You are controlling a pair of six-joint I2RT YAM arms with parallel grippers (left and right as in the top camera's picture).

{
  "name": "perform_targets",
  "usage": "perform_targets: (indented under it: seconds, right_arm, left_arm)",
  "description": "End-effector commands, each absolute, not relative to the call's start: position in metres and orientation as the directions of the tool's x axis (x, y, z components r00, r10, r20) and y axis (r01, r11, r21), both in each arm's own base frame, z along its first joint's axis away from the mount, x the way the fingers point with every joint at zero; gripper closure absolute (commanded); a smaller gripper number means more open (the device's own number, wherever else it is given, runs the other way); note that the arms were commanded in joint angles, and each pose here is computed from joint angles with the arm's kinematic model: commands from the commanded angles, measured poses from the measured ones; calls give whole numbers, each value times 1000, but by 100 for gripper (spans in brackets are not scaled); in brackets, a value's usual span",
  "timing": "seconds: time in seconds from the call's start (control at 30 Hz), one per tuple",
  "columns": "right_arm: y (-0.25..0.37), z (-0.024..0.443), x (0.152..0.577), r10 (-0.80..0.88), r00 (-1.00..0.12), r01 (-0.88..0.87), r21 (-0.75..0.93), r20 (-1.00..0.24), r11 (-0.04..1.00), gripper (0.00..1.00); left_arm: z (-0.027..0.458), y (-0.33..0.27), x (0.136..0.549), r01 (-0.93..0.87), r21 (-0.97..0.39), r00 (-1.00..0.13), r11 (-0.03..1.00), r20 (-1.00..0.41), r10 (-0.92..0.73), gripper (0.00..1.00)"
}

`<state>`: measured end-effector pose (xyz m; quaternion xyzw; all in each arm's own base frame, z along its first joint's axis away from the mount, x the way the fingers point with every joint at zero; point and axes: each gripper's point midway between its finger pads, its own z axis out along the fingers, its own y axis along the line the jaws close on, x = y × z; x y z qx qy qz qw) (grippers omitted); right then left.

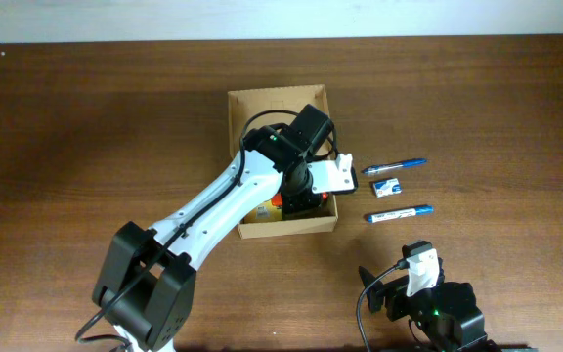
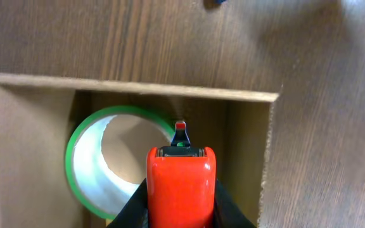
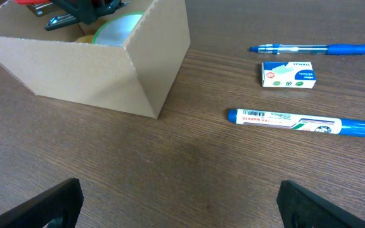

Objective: Pack container

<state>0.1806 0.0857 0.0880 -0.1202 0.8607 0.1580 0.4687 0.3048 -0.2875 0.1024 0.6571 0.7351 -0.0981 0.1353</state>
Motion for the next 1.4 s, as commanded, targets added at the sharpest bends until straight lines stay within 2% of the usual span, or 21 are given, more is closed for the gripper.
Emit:
perform_targets:
  seconds: [0.0,0.3,0.33,0.37,0.4,0.47,0.7,0.83,0.93,1.03,1.1,1.23,1.37]
  right_arm:
    - [85,87,181,-61,-527,-354,153,-848,923,1]
    - [85,87,181,-61,-527,-353,153,-848,923,1]
    - [85,87,181,-61,-527,-353,153,-848,923,1]
    - [85,87,181,-61,-526,-353,153,-848,923,1]
    - [85,87,181,-61,-526,-353,153,-848,923,1]
    - [85,87,181,-61,-526,-353,153,-848,923,1]
    - [85,87,181,-61,-527,-353,153,-848,923,1]
    - [85,87,181,-62,-526,-354,152,-848,923,1]
    - [85,87,181,-61,-527,-353,153,-848,923,1]
    - [85,87,181,-62,-527,-353,152,-848,923,1]
    - [85,87,181,-61,-527,-354,153,-848,923,1]
    - [85,87,181,-61,-526,-353,153,-848,923,1]
    - [80,90,185,-55,-510,-331,137,-858,934,1]
  left_arm:
    - [103,-298,299,999,10,-40,46,-371,928,98]
    - [86,-296,297,998,-29,-54,47,-339,939,98]
    - [86,-296,297,998,-30,-54,47,-338,939,94]
    - [86,-296,297,998,-30,-55,48,-338,939,71]
    - [86,-296,297,998,-32,-56,48,-336,940,60]
    - [86,-296,297,998,-32,-56,48,-336,940,49]
    - [95,-294,298,997,-31,-78,72,-330,941,49]
    - [150,-291,294,997,-17,-73,72,-341,937,49]
    - [190,-283,296,995,47,-70,91,-341,938,49]
    - [228,-272,302,974,152,-103,170,-371,923,49]
    - [252,-267,300,956,176,-141,234,-424,895,49]
    - [287,-241,303,877,133,-335,463,-521,785,48]
    - [305,-195,313,746,67,-523,663,-557,645,48]
